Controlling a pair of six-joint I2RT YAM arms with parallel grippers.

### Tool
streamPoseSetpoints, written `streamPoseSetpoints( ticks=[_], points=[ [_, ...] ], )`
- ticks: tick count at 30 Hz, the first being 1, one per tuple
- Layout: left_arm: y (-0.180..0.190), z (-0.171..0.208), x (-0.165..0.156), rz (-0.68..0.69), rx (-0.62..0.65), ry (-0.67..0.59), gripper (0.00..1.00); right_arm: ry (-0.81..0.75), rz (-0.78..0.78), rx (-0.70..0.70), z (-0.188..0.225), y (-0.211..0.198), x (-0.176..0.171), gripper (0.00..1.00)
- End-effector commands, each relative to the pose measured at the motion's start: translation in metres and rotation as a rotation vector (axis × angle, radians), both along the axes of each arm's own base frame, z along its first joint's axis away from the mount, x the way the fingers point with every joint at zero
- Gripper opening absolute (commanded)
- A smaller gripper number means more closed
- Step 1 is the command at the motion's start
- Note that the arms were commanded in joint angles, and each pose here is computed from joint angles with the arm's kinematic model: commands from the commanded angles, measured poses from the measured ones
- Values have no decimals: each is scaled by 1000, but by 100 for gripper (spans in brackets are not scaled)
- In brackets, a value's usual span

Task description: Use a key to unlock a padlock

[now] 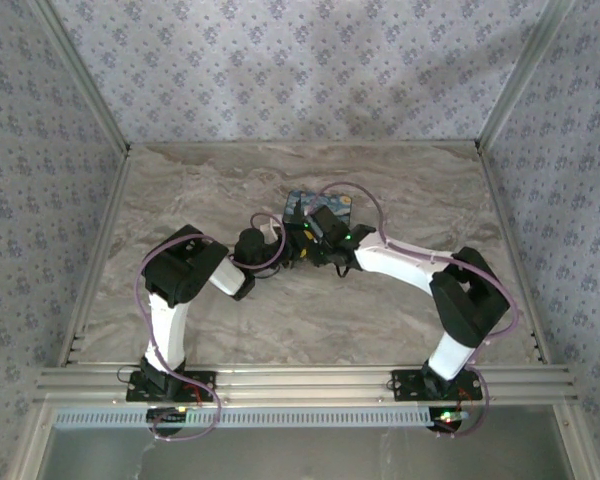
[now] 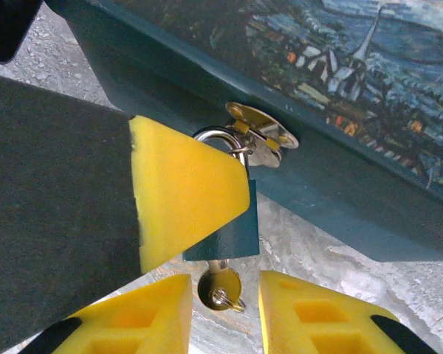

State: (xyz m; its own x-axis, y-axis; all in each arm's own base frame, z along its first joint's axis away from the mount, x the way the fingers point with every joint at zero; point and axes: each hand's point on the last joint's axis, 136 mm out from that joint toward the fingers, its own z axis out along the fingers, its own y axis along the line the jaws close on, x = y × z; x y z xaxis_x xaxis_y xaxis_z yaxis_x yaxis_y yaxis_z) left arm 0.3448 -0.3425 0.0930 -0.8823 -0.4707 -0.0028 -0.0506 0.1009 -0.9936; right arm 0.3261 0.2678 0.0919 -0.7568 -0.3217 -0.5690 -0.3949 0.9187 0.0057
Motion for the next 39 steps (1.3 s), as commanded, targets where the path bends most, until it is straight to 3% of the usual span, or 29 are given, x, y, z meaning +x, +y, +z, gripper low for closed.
streamPoseSetpoints(
  ticks=[1, 9, 15, 18, 23, 26, 28, 36, 39],
  points=[
    [-3, 38, 3, -17, -70, -90, 0, -27, 6, -70, 3, -2, 6, 31],
    [-4, 41, 3, -19, -75, -93, 0, -39, 26, -108, 1, 3, 5, 28],
    [-4, 41, 4, -20, -76, -94, 0, -56, 38, -103, 5, 6, 5, 15],
    [-4, 39, 4, -19, -71, -92, 0, -51, 55, -84, 8, 10, 3, 1],
    [-3, 37, 3, -20, -64, -92, 0, -18, 48, -26, 8, 12, 2, 0],
    [-2, 32, 4, -17, -49, -87, 0, -13, 35, -32, 5, 7, -1, 22],
    [-1, 28, 3, -16, -40, -82, 0, -7, 27, -22, 3, 4, -4, 30],
    [3, 7, 0, -19, 0, -49, 1, -12, -17, 16, 7, -13, -18, 32],
    [3, -5, -2, -25, 33, -31, 7, -11, -37, 31, 7, -18, -20, 33]
  ],
)
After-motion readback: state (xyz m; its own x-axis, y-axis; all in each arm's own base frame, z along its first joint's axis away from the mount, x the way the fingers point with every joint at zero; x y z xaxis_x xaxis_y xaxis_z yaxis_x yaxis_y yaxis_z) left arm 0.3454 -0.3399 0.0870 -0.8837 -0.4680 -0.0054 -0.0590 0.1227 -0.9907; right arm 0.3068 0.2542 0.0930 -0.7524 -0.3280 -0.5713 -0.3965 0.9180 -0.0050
